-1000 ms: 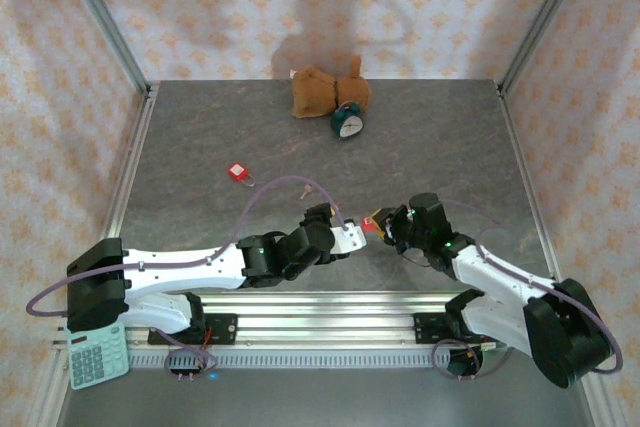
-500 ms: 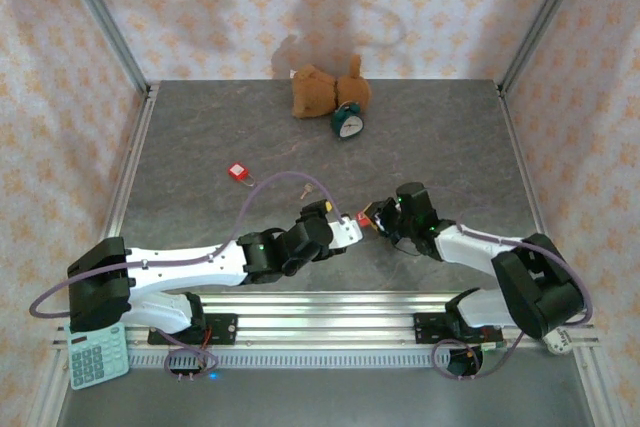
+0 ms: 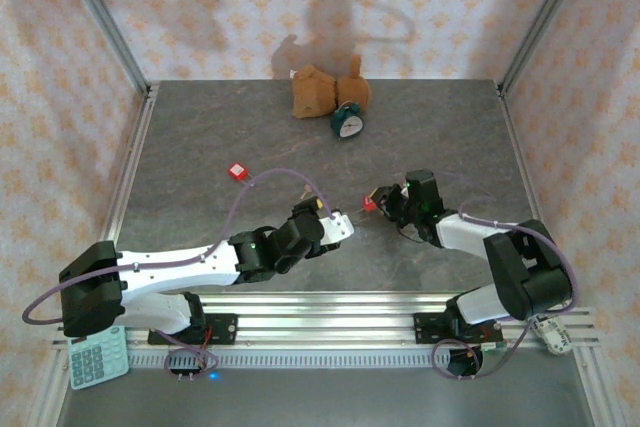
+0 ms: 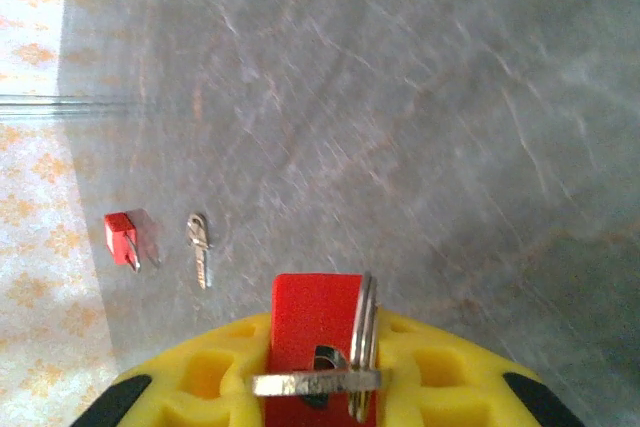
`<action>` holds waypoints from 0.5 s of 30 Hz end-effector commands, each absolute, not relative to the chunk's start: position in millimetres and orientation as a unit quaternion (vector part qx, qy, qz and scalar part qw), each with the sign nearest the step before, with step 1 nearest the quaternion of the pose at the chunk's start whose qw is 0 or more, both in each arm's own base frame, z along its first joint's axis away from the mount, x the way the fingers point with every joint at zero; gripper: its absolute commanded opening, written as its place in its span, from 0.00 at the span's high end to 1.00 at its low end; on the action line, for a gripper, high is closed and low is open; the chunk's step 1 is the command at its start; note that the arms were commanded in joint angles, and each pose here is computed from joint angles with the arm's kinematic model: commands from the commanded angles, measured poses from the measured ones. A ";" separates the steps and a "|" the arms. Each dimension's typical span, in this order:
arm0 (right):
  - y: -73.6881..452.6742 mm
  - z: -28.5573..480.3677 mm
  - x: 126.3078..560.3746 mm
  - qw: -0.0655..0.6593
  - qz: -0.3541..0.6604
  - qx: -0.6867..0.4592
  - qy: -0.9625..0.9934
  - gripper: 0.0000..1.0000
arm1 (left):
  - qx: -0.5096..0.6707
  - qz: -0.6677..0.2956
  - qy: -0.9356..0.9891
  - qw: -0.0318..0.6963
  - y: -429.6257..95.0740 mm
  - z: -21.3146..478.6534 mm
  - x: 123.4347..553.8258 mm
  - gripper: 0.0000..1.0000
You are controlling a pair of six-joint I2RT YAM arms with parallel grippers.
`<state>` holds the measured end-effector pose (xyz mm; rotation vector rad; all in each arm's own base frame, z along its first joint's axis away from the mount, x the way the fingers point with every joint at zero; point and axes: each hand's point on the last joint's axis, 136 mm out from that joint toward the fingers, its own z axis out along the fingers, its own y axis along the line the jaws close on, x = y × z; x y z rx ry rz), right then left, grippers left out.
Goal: Unlock with the key
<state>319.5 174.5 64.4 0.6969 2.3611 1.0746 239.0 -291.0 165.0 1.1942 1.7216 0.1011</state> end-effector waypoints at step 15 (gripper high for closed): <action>123.7 48.5 378.9 0.261 0.412 0.261 0.833 0.80 | 0.466 0.044 0.710 0.526 -284.0 181.0 244.5 0.30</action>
